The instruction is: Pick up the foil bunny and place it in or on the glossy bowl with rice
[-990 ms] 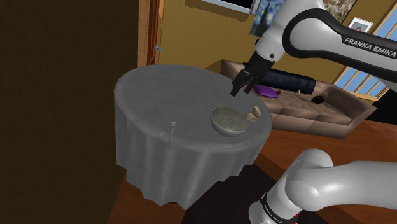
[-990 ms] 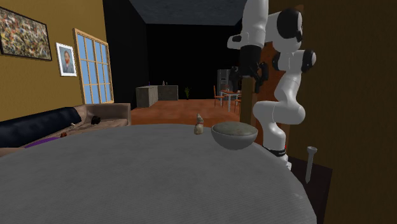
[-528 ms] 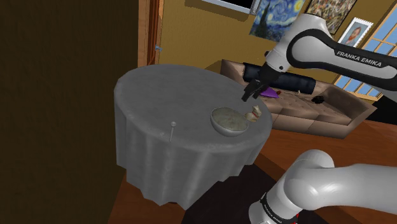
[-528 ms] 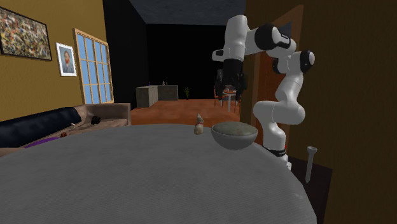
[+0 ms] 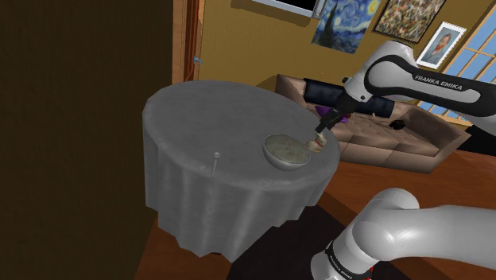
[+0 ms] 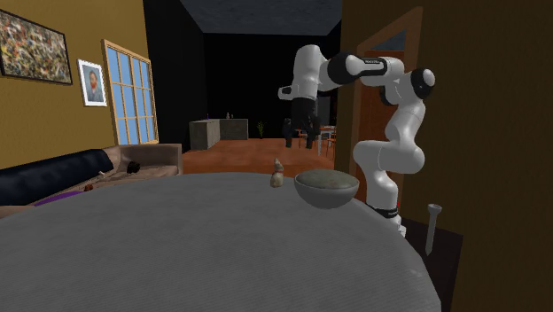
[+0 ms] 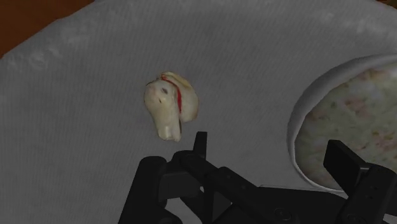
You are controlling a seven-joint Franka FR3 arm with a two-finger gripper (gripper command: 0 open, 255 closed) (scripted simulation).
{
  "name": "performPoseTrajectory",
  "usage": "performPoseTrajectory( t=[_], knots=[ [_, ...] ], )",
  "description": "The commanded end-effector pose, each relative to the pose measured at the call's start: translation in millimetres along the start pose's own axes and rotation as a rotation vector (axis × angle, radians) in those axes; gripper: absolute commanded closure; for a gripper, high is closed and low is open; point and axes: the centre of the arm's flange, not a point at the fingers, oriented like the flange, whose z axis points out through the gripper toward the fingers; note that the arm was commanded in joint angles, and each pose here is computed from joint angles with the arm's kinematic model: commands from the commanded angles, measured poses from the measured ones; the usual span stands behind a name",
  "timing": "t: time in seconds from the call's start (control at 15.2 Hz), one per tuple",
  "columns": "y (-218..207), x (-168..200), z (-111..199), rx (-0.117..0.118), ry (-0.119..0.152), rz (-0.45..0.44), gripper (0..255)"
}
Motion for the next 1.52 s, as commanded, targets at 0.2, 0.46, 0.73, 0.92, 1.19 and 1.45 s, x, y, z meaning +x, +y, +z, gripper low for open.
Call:
performPoseTrajectory(
  t=[0.2,0.46,0.73,0.92,1.19,1.45],
  knots=[
    [68.0,-14.1,21.4,0.017,0.010,-0.011,0],
    [101.1,-20.7,37.6,0.026,0.016,-0.016,0],
    [100.5,-20.4,58.7,0.026,0.016,-0.016,0],
    [100.2,-20.1,72.3,0.026,0.016,-0.016,0],
    [100.2,-20.1,72.3,0.026,0.016,-0.016,0],
    [100.2,-20.1,72.2,0.026,0.016,-0.016,255]
  ],
)
